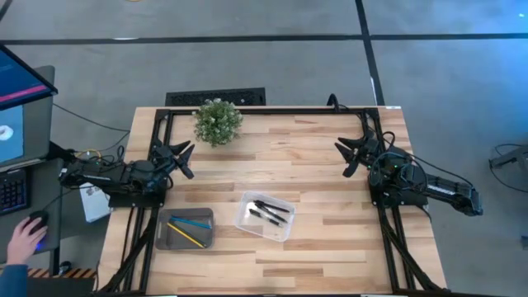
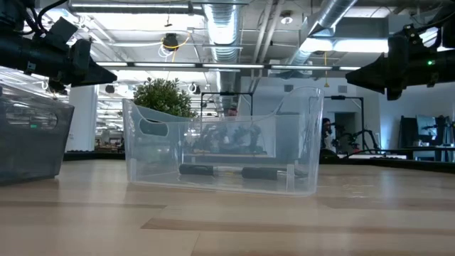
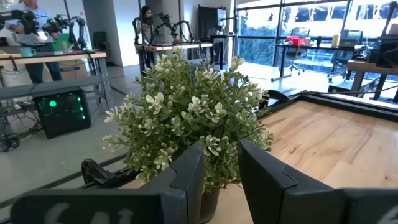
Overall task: Sort pens & pencils
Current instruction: Return to Home Position
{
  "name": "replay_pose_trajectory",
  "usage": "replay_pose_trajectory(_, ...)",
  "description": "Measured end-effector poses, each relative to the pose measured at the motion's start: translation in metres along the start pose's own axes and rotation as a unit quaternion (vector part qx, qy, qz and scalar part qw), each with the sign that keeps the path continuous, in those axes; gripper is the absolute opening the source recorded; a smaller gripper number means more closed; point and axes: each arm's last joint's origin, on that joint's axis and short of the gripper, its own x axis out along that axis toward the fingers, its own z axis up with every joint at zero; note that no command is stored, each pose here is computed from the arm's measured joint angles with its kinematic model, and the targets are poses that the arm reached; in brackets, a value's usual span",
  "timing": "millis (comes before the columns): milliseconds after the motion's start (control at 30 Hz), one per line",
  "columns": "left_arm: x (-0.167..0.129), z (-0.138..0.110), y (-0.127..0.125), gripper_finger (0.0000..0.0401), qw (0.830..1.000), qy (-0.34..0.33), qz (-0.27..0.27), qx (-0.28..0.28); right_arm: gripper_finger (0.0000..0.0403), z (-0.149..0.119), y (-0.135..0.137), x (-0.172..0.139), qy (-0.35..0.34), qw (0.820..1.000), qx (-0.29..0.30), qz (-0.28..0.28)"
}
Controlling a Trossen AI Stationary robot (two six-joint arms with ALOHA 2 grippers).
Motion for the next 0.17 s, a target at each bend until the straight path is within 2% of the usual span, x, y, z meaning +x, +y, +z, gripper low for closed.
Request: replay_pose_trajectory(167,0.0,0.0,0.0,0.0091,1.0,0.0,0.0,0.0,0.0138,0.0,0.0,0.0,0.0,1.0,0.0,0.0)
